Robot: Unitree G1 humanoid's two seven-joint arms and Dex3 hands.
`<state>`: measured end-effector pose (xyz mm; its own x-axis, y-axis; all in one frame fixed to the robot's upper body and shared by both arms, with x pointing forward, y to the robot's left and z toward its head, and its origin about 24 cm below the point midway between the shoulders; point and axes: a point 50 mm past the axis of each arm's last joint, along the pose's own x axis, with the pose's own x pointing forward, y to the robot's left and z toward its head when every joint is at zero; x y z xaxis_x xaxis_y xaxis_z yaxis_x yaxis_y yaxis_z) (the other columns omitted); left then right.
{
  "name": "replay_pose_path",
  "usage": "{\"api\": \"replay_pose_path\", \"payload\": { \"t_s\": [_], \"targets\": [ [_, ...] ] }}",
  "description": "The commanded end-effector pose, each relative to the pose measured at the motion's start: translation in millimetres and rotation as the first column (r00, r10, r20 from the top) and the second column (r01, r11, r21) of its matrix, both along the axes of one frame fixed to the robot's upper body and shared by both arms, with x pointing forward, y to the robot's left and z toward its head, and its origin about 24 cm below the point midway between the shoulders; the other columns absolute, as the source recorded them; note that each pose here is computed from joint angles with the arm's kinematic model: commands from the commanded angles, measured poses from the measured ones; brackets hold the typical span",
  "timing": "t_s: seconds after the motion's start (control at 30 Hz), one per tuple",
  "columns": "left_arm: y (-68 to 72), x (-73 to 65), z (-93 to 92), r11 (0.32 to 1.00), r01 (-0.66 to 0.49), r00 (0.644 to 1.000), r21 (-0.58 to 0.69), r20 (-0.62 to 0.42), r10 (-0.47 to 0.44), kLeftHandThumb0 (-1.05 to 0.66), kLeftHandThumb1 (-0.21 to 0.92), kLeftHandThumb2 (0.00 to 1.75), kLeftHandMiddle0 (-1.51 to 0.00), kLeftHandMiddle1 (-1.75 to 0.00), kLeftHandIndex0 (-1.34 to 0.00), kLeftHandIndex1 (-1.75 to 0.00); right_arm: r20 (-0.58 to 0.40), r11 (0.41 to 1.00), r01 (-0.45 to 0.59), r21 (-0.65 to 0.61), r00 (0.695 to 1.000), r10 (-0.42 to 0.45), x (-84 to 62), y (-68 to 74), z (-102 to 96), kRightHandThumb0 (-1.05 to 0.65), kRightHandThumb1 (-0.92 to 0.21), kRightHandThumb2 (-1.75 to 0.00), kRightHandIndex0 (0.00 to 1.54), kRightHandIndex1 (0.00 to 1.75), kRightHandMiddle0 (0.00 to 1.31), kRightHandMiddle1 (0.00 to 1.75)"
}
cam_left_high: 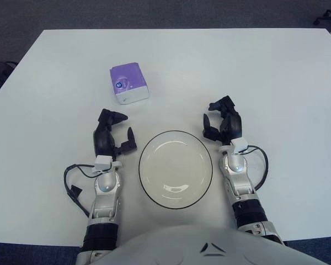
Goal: Put the tissue paper into the plate.
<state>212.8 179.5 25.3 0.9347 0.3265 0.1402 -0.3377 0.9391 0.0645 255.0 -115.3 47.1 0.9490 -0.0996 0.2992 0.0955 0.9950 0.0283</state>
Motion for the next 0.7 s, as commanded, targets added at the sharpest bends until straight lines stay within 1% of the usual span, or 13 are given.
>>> {"api": "replay_pose_path", "payload": {
  "t_s": [0.0,0.23,0.43,0.67],
  "targets": [
    [2.9,-14.5,-27.6,1.000,-0.022,0.987,-0.008,-0.157,0.021,-0.01,0.19,1.45,-0.75,-1.66,-0.47,-1.75,-0.199,0.998,0.024,-0.054,0.979,-0.035,-24.2,-11.1,-45.1,-0.01,-0.40,-1.11,0.65,1.38,0.45,1.75],
    [3.4,-14.5,-27.8,1.000,-0.026,0.986,-0.007,-0.163,0.024,-0.01,0.18,1.47,-0.74,-1.69,-0.47,-1.75,-0.199,0.998,0.023,-0.054,0.979,-0.034,-24.6,-10.5,-45.2,-0.01,-0.40,-1.12,0.65,1.40,0.45,1.75],
    [3.9,-14.5,-27.8,1.000,-0.025,0.986,-0.015,-0.163,0.022,-0.01,0.19,1.45,-0.74,-1.66,-0.48,-1.75,-0.200,0.999,0.020,-0.050,0.979,-0.029,-24.7,-10.0,-45.4,-0.01,-0.38,-1.13,0.65,1.40,0.46,1.75],
    [4.9,-14.2,-27.6,1.000,-0.019,0.987,-0.017,-0.160,0.016,-0.01,0.19,1.46,-0.72,-1.70,-0.47,-1.75,-0.206,0.998,0.020,-0.057,0.978,-0.031,-25.1,-9.3,-45.5,-0.01,-0.38,-1.14,0.65,1.41,0.47,1.75]
  ]
}}
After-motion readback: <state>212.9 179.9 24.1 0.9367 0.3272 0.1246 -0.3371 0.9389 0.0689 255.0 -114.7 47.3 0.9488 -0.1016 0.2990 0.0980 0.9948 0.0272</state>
